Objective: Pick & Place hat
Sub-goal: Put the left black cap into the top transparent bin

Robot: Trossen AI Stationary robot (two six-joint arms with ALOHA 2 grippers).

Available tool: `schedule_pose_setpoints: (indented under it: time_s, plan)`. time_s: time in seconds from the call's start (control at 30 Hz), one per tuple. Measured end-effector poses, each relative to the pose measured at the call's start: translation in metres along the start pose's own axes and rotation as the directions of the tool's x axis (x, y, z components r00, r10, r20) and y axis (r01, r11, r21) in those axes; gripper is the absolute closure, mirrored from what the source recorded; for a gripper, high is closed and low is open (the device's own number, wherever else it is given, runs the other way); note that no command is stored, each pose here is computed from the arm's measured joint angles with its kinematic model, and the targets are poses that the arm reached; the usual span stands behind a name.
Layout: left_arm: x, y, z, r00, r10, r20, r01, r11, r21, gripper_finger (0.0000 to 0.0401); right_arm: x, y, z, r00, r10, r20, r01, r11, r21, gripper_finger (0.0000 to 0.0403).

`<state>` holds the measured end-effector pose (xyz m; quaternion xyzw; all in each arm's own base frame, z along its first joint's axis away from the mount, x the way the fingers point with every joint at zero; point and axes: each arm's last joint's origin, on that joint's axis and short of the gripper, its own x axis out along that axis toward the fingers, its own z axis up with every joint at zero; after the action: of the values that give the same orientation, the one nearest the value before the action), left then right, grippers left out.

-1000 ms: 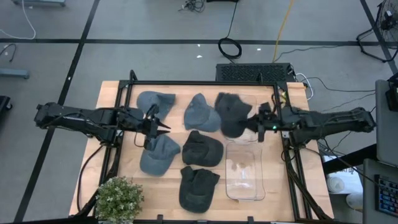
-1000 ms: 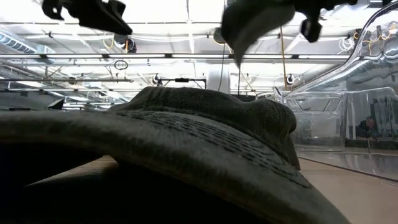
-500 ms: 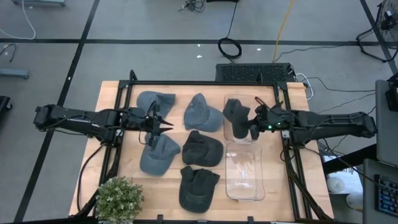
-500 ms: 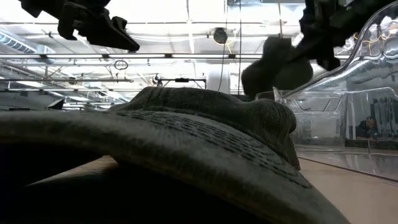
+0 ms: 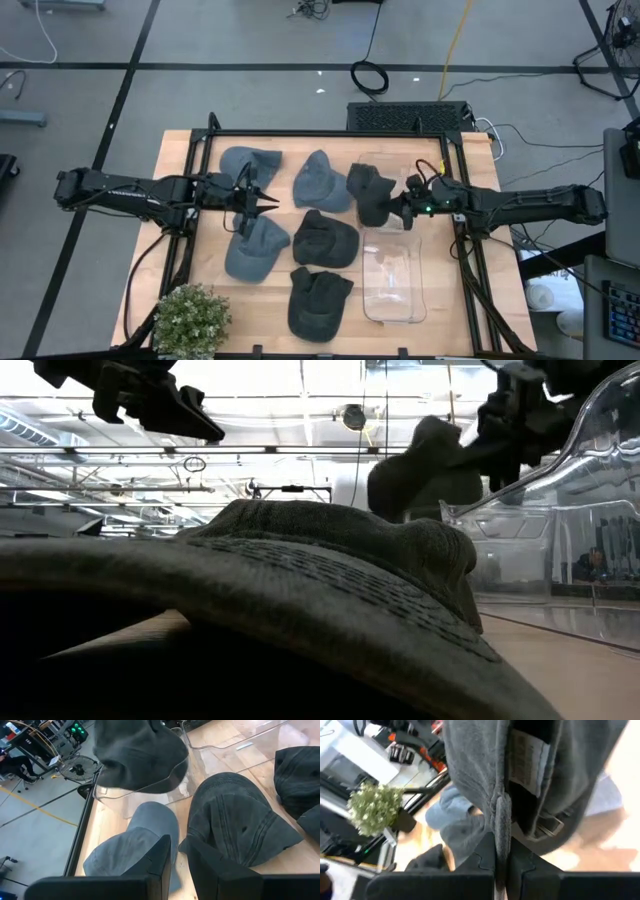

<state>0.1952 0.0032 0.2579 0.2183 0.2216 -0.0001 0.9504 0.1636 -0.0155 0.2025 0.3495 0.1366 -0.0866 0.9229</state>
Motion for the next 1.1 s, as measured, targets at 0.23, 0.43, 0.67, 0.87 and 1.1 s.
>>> schedule_pose_setpoints:
  time_s: [0.23,0.43,0.67,0.87,1.1]
  plan:
    - [0.000,0.000,0.000,1.000,0.000,0.000,0.000,1.000,-0.007,0.0329,0.002,-0.020,-0.022,0.998,-0.066,-0.013,0.066,0.997,0.039,0.0403]
    - [0.000,0.000,0.000,1.000,0.000,0.000,0.000,1.000,-0.010,0.0329,0.002,-0.025,-0.023,0.990,-0.130,0.057,0.129,0.992,0.016,0.0366]
    - [0.000,0.000,0.000,1.000,0.000,0.000,0.000,1.000,-0.022,0.0329,0.002,-0.025,-0.023,0.985,-0.153,0.077,0.154,0.988,-0.011,0.0255]
    - [0.000,0.000,0.000,1.000,0.001,0.000,-0.001,1.000,-0.022,0.0329,0.001,-0.025,-0.023,0.986,-0.151,0.075,0.148,0.988,0.040,0.0195]
    - [0.000,0.000,0.000,1.000,0.001,0.000,-0.001,1.000,-0.020,0.0329,0.000,-0.028,-0.026,0.979,-0.205,-0.002,0.203,0.969,0.143,0.0198]
